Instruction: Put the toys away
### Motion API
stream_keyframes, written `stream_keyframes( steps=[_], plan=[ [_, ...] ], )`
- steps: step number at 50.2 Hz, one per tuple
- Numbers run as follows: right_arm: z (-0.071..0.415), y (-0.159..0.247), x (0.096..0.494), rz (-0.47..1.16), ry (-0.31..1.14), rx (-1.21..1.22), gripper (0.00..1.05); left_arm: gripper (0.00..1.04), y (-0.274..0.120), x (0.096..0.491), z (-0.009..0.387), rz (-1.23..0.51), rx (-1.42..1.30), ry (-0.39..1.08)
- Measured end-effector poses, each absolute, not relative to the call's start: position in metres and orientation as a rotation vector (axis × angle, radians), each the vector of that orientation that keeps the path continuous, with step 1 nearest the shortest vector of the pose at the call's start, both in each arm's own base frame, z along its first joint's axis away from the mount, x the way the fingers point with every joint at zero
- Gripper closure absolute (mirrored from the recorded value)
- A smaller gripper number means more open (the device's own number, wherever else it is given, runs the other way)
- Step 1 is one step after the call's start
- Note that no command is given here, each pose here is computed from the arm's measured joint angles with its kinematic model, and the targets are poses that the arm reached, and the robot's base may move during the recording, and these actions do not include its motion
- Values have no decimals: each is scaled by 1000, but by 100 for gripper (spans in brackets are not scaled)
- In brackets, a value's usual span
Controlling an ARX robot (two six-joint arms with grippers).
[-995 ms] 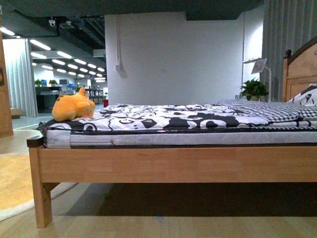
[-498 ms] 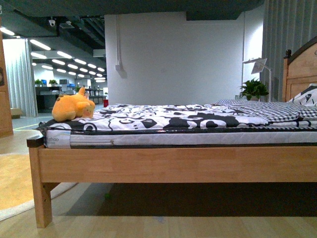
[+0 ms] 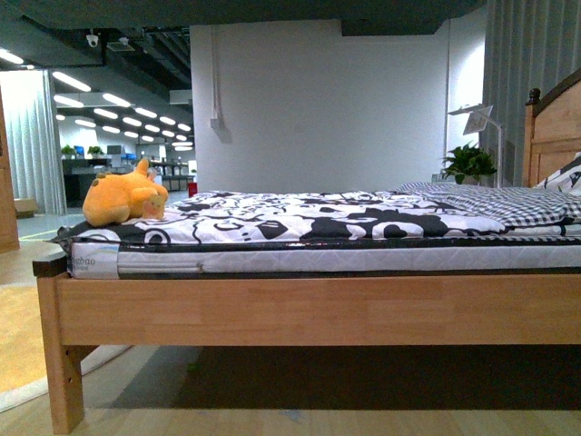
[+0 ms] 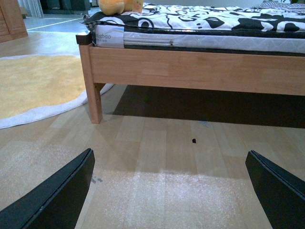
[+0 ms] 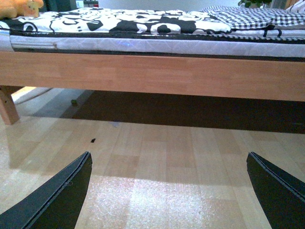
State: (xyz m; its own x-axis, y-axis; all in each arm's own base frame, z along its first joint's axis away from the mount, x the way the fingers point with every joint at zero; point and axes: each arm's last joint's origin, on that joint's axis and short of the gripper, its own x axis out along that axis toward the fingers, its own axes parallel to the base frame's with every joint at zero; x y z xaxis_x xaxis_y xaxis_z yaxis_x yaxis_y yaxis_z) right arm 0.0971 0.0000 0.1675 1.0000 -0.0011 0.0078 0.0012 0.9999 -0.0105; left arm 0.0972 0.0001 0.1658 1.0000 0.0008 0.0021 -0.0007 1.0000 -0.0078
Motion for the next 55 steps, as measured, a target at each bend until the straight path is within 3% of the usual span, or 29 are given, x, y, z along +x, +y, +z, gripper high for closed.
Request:
stream_keyframes(
  steps=[55],
  plan=[
    [167,0,97,1,-8,-10,6,6,0,97,166,1,-8,-2]
  ],
)
